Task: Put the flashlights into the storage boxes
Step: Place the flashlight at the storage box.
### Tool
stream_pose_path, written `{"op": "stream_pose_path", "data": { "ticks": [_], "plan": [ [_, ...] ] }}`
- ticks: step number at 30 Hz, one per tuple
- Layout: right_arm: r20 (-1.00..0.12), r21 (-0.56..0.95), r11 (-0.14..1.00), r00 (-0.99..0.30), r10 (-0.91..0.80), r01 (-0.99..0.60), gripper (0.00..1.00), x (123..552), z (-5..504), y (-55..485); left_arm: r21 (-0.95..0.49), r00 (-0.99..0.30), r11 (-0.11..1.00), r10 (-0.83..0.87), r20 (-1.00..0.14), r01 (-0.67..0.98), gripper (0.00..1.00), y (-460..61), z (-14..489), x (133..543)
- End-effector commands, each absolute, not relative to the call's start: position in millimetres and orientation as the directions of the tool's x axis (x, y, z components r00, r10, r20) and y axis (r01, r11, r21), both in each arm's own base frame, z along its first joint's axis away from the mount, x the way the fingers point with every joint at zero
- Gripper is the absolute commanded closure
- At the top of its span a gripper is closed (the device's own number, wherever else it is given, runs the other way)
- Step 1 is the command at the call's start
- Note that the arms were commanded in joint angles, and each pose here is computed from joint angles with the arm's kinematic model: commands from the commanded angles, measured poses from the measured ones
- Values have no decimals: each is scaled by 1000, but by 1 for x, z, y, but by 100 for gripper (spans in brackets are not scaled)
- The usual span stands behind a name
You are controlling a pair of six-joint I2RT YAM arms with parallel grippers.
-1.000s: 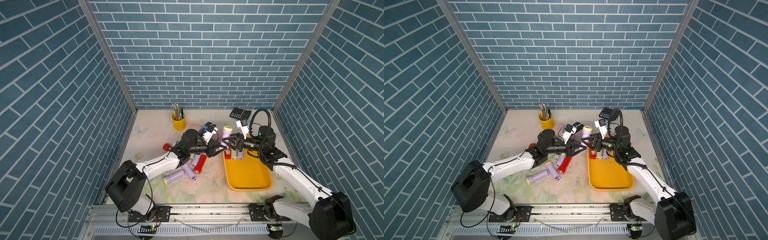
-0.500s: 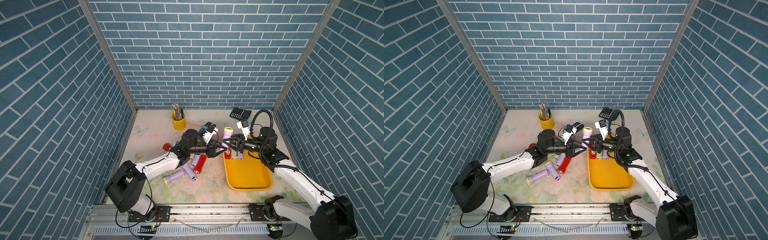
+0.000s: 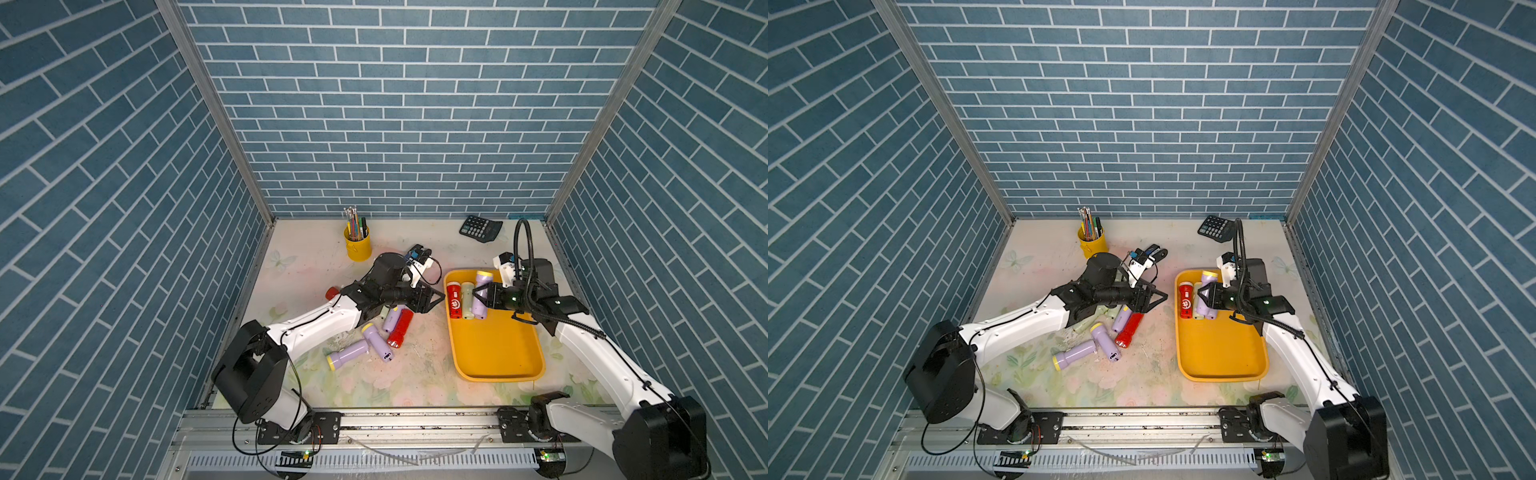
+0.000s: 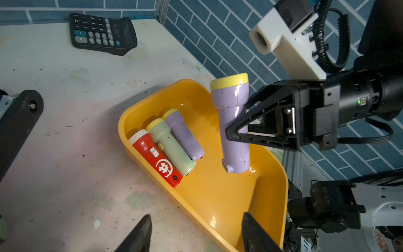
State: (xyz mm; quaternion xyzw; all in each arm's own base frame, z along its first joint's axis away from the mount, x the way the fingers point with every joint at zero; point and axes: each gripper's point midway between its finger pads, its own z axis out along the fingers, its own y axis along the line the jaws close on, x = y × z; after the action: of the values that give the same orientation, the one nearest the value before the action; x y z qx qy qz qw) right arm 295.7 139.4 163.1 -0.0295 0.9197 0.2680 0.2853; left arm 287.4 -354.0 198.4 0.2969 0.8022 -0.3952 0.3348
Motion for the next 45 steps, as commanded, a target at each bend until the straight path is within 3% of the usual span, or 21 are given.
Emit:
{"op": "stream_pose_path", "data": {
  "ticks": [1, 6, 15, 28, 38, 45],
  "plan": [
    [-398, 301, 954, -911, 111, -16, 79, 291, 138, 94, -385, -626, 575, 305, -718, 722, 35, -342, 172, 289],
    [-250, 244, 966, -957, 147, 85, 76, 298, 114, 77, -378, -643, 599, 320, -696, 706, 35, -341, 163, 293],
    [-177, 347, 930, -966, 191, 120, 74, 324, 94, 78, -353, -651, 617, 359, -669, 703, 36, -339, 157, 296],
    [-112, 413, 898, -971, 212, 149, 69, 356, 73, 77, -344, -664, 638, 365, -653, 689, 36, -338, 155, 301],
    [-82, 414, 894, -972, 222, 169, 53, 361, 65, 73, -333, -662, 646, 369, -652, 687, 36, -336, 156, 300],
    [-76, 409, 897, -973, 217, 168, 47, 359, 65, 73, -332, -662, 648, 366, -654, 686, 37, -334, 158, 300]
  ]
}}
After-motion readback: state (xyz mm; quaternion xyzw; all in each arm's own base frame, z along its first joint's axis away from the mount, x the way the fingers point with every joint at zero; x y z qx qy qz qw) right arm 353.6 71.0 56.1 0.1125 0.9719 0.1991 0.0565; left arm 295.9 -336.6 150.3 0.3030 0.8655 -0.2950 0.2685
